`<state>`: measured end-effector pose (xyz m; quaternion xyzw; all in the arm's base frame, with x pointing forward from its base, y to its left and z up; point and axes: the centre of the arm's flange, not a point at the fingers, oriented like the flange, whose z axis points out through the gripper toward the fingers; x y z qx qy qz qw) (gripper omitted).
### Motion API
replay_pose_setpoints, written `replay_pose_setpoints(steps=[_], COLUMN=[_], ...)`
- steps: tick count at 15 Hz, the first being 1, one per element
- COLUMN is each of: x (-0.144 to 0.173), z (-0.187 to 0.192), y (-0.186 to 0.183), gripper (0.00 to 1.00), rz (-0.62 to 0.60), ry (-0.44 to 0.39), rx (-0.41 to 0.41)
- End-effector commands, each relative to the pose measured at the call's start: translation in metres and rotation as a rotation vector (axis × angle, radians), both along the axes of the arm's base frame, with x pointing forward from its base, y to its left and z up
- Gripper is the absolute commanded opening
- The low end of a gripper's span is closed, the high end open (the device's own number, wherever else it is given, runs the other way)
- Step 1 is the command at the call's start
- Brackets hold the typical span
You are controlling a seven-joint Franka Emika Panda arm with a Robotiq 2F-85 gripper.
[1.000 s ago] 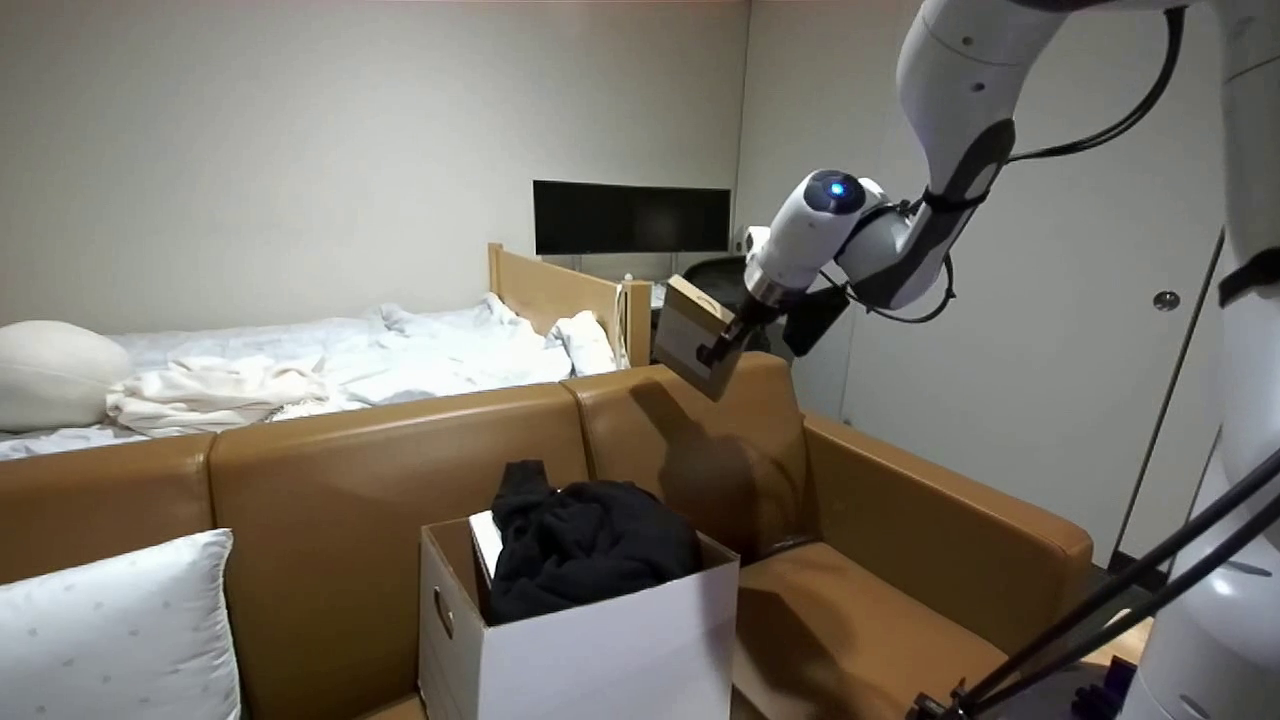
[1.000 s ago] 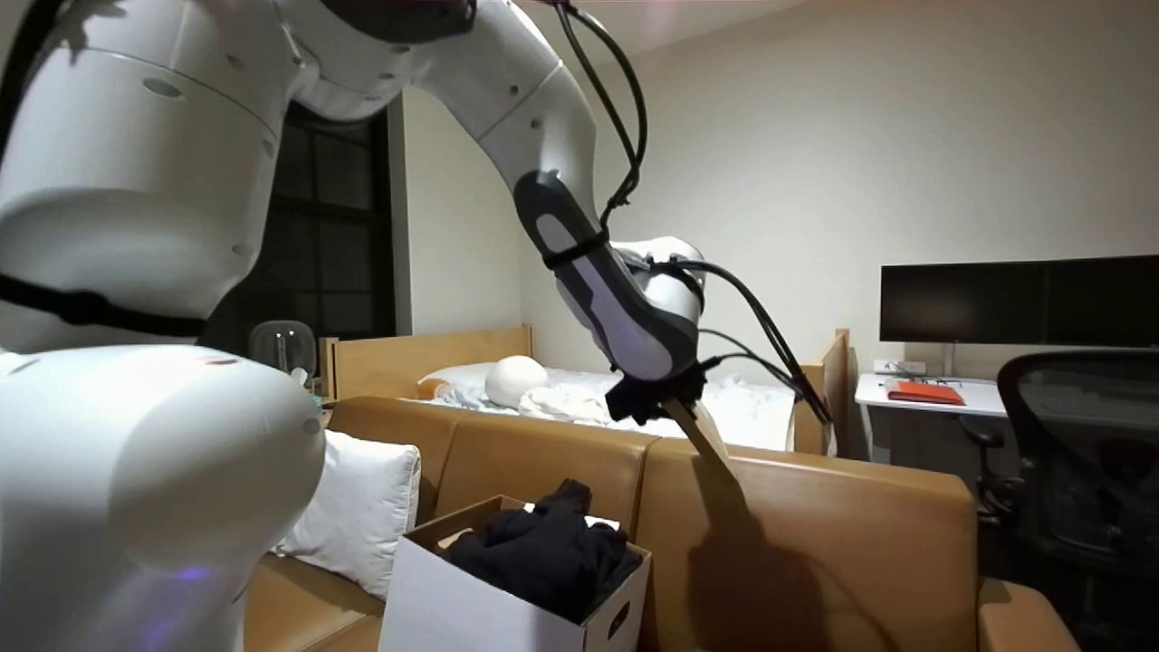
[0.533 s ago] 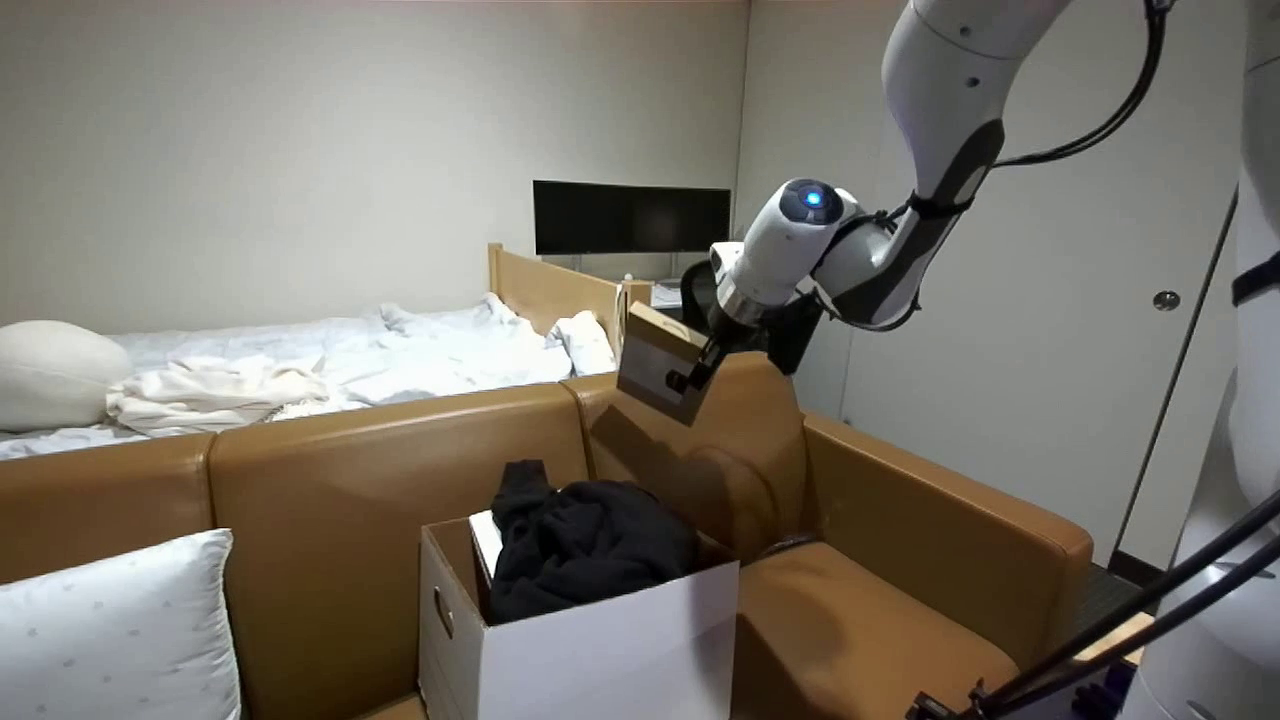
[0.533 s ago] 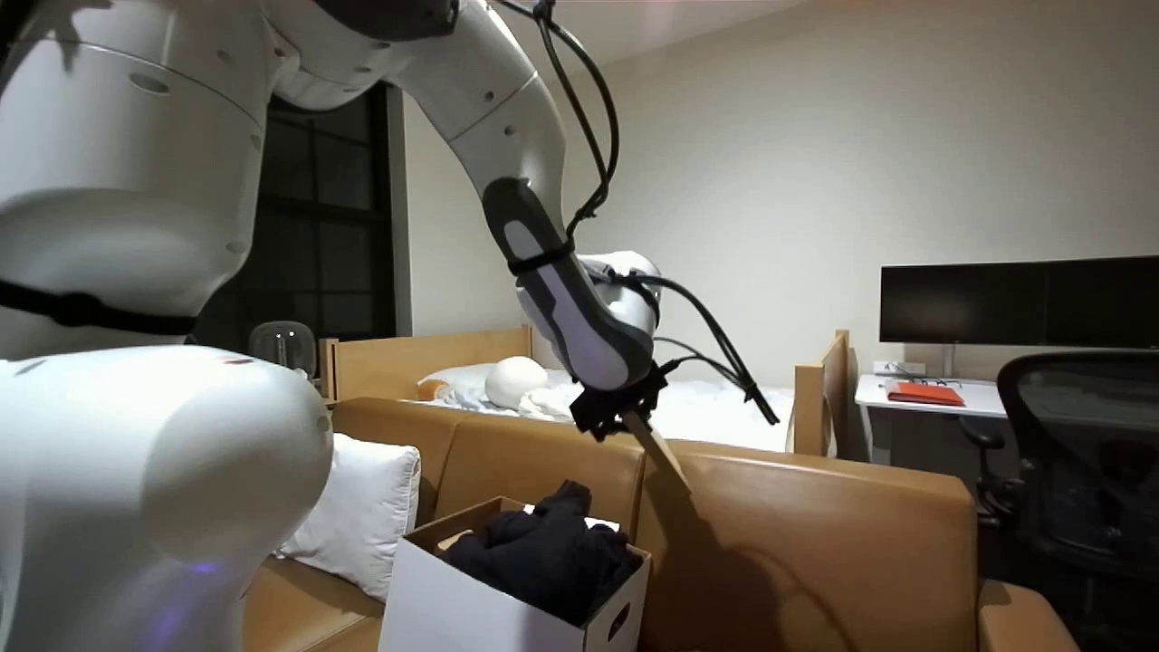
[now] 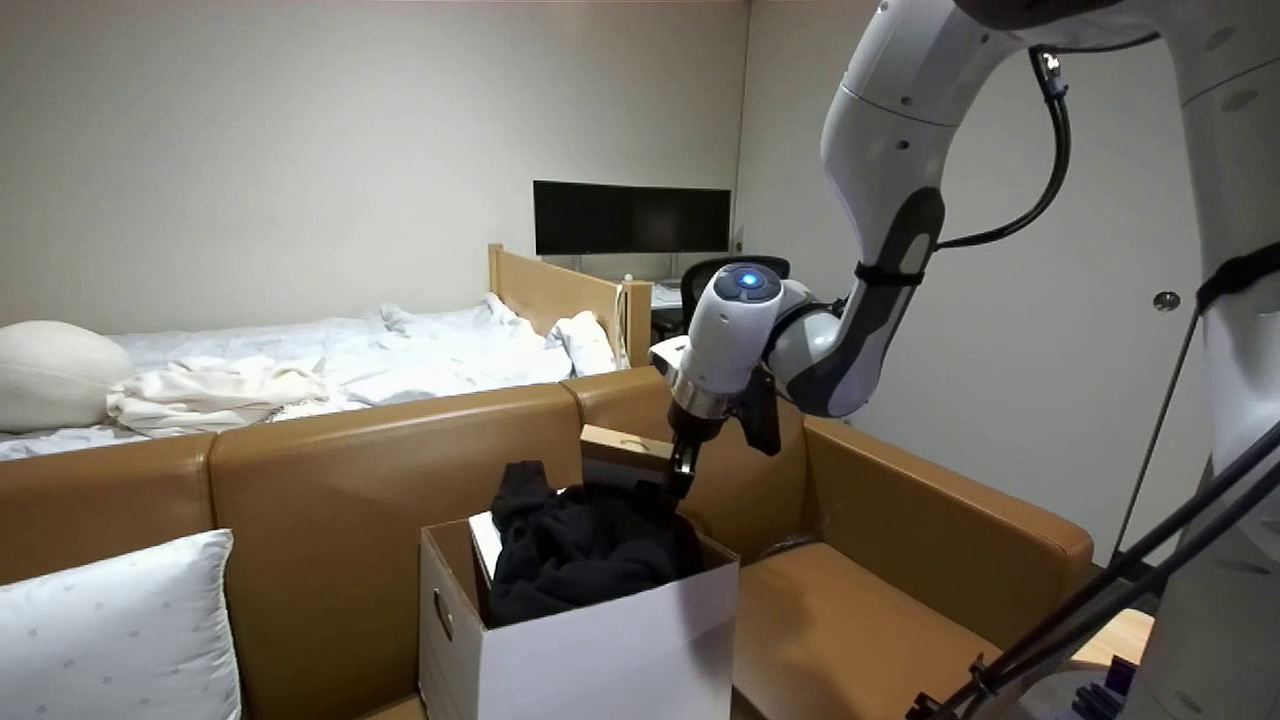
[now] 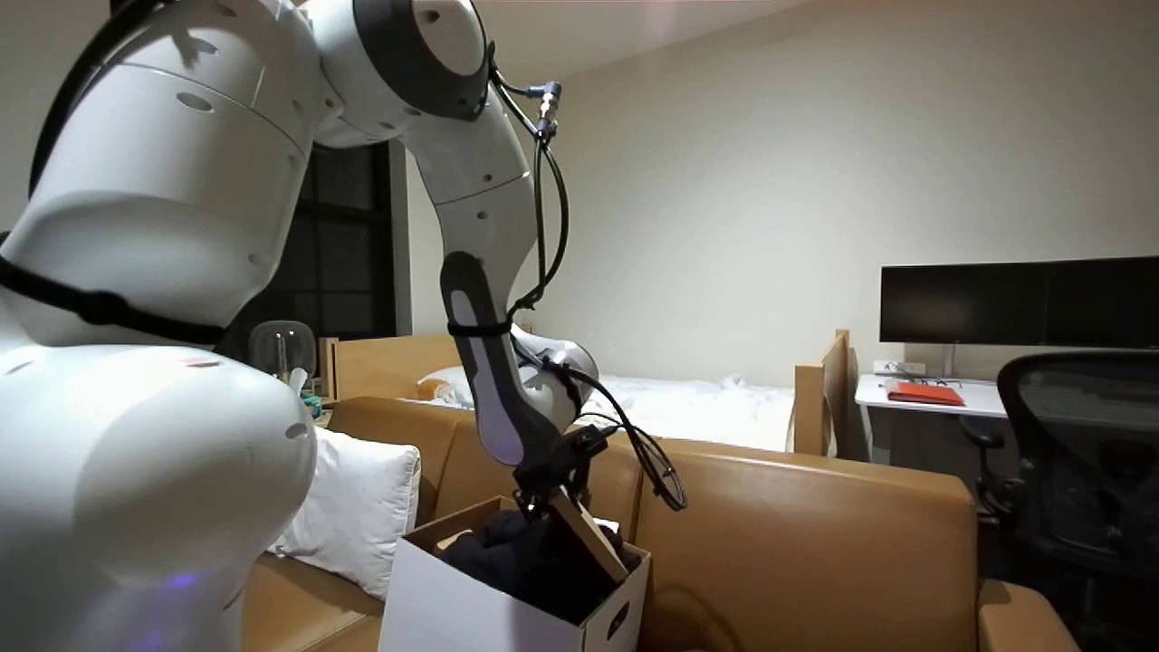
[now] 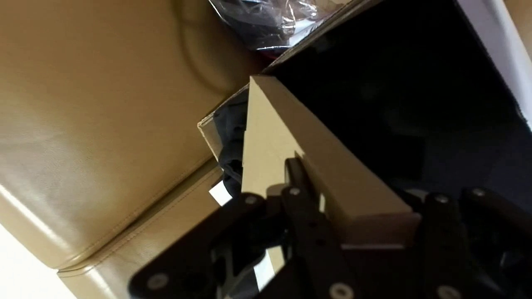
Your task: Put the brown object into the box
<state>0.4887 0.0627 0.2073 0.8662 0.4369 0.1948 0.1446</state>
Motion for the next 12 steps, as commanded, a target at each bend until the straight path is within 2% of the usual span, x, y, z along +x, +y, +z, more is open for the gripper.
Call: replay_pose_setpoints(steps=[1,3,7,11,12], x=[0.015,0.020,0.026,0.031,0.033], z=[0.044,0.050,0.058,0.061,0.064], y=[0.027,0.037,0.061,0.071,0.073], gripper=[0.07,0.07,0.07,0.07,0.51], rz=[0.145,0.200,0.294,0.318,0.316], ry=[0.022,0.024,0.037,0.061,0.060], rx=[-0.078,-0.117,-0.140,-0.150,-0.149])
